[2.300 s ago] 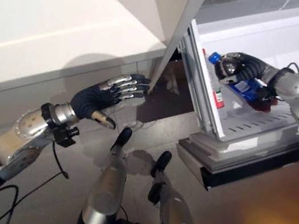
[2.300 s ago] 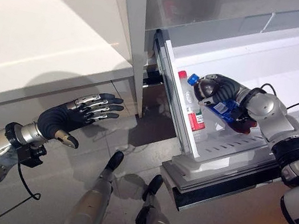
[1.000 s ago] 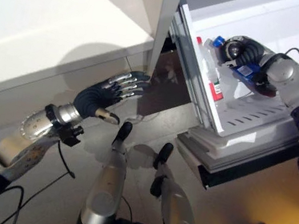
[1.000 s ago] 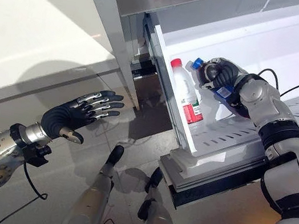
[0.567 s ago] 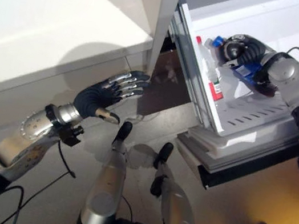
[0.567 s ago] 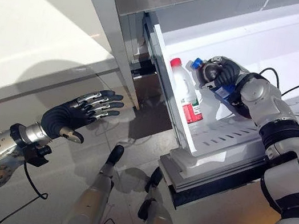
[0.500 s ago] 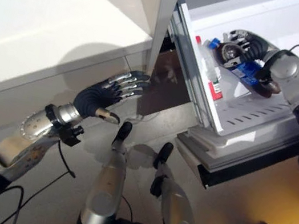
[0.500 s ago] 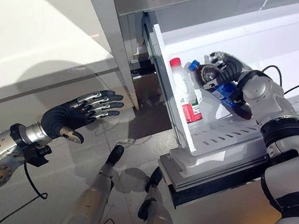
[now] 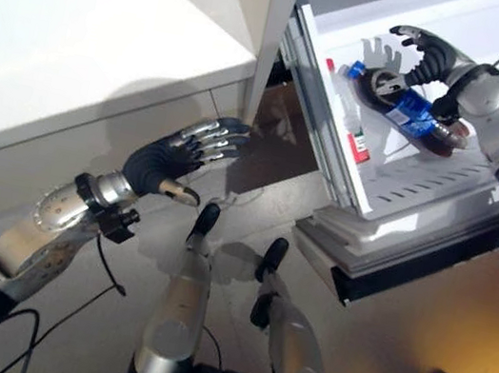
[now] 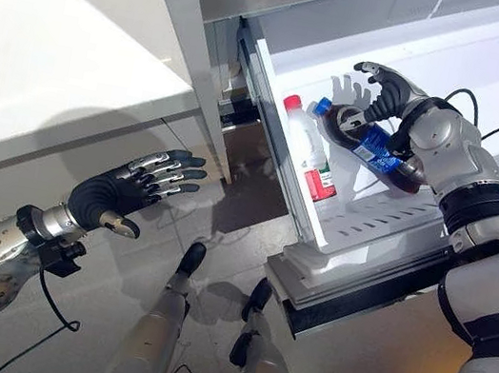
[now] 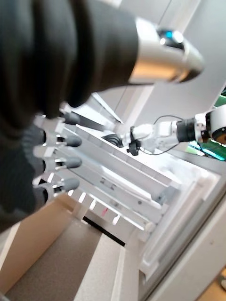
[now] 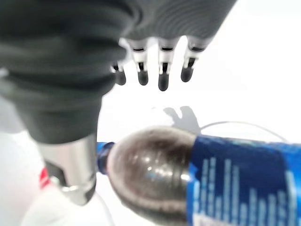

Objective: Take the drinks into the refrigerator

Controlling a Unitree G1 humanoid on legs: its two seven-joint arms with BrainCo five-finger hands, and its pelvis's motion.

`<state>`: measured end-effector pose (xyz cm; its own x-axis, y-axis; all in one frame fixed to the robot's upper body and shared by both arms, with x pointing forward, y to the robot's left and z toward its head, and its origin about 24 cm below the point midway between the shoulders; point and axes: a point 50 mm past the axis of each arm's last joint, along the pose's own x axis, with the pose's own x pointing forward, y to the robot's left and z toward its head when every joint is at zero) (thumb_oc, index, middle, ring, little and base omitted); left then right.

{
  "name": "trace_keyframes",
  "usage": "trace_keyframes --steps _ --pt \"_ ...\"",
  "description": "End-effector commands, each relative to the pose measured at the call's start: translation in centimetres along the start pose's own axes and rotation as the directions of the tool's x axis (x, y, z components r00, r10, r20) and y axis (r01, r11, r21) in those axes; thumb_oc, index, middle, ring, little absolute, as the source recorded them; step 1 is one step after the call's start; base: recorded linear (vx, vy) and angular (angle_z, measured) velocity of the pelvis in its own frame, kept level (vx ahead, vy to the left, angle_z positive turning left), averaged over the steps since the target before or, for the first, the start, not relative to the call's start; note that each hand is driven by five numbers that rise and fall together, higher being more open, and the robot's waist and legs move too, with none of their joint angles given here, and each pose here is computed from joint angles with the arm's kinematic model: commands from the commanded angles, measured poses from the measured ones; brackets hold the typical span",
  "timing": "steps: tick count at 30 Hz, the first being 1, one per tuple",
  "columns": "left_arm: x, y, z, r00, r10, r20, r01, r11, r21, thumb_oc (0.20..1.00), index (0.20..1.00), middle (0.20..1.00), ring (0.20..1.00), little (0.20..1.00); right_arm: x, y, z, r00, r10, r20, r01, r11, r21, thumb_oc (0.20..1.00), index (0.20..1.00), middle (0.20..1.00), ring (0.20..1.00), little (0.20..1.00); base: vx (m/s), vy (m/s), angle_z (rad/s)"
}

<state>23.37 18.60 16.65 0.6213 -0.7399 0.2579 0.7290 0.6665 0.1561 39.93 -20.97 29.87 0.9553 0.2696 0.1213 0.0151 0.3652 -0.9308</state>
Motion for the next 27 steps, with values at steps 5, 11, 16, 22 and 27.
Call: trace_keyframes --steps 5,11,16,22,27 --pt "-0.4 -0.7 2.4 0.996 -0.064 0.057 0.058 0.994 0.094 1.000 1.000 1.000 1.000 1.000 -3.0 -6.4 3.5 0.970 -0.112 0.215 0.098 0.992 0.073 1.000 1.000 1.000 1.000 1.000 0.00 0.000 0.00" --pt "-1.2 -0.2 2.0 0.998 -0.021 0.051 0.017 0.996 0.087 1.000 1.000 1.000 1.000 1.000 -8.0 -5.8 0.9 0.949 -0.145 0.281 0.082 0.971 0.224 1.000 1.000 1.000 1.000 1.000 0.01 0.012 0.00" --pt "-2.8 0.5 1.3 0.999 0.042 0.019 -0.044 0.995 0.093 1.000 1.000 1.000 1.000 1.000 -13.1 -4.1 -2.2 0.930 -0.251 0.268 0.150 0.926 0.346 1.000 1.000 1.000 1.000 1.000 0.05 0.034 -0.13" --pt "-4.3 0.4 0.8 0.993 0.109 0.034 -0.111 0.992 0.057 1.000 1.000 1.000 1.000 1.000 -19.3 -1.1 -6.1 0.900 -0.418 0.121 0.326 0.832 0.448 1.000 1.000 1.000 1.000 1.000 0.03 0.050 -0.19" --pt "-5.1 0.0 0.2 0.987 0.158 0.040 -0.160 0.986 0.052 1.000 1.000 1.000 1.000 1.000 -23.0 3.3 -9.1 0.901 -0.425 -0.083 0.416 0.794 0.443 1.000 1.000 1.000 1.000 1.000 0.04 0.032 -0.18"
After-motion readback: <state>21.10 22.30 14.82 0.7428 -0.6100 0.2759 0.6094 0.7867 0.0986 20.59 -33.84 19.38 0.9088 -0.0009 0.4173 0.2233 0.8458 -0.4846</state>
